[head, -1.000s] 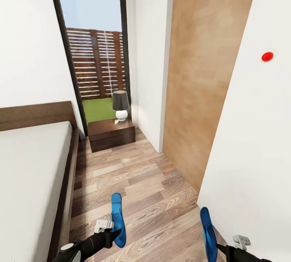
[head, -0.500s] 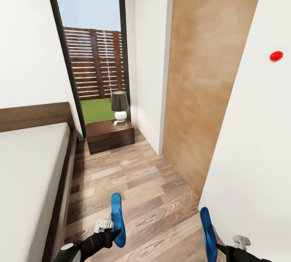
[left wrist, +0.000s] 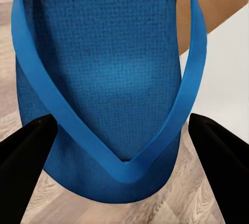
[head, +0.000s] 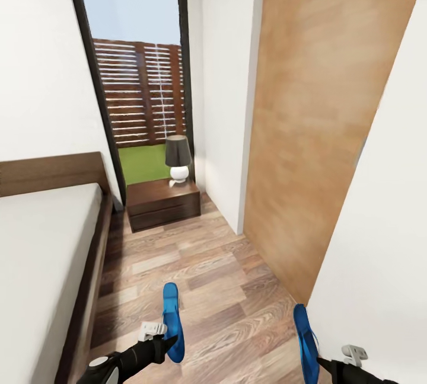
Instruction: In the bedroom, move the book from the bed onto either nightstand, and place the two sandals side by side next to the bed.
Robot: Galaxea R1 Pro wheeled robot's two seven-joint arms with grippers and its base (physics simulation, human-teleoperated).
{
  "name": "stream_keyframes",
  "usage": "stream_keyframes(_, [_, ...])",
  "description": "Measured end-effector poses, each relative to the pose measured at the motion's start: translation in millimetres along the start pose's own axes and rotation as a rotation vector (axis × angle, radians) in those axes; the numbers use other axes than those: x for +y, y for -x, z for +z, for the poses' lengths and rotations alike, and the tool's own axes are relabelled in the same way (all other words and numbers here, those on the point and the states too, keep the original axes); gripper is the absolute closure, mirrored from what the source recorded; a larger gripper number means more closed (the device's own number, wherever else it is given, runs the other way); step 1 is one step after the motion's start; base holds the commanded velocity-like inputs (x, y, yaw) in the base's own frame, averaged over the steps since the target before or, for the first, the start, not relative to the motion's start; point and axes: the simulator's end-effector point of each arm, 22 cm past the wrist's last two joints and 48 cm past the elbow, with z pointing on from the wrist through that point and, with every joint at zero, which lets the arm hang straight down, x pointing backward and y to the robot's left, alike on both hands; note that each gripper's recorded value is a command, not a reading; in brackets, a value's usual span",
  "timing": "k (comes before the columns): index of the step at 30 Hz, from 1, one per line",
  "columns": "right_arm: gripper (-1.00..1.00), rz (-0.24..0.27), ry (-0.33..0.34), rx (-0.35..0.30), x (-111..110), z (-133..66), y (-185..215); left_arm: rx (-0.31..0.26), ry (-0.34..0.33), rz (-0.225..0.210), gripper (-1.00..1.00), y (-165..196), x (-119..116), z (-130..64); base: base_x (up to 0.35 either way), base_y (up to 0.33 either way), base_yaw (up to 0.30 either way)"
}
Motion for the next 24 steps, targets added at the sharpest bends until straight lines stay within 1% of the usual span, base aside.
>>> stream_keyframes(4, [1.00, 0.000, 0.000, 0.000, 0.0, -0.1, -0.1, 0.000, 0.000, 0.000, 1.00, 0.0, -0.1, 0.0, 0.278, 0.000, 0.108])
stream_keyframes(22, [1.00, -0.001, 0.000, 0.001, -0.1, -0.2, -0.3, -0.001, 0.000, -0.001, 1.00, 0.3, 0.2, -0.1, 0.312, 0.000, 0.005])
stream_keyframes(24, [1.00, -0.001, -0.001, 0.001, -0.2, -0.1, -0.4, -0.001, 0.001, -0.002, 1.00, 0.3, 0.2, -0.2, 0.314, 0.000, 0.161])
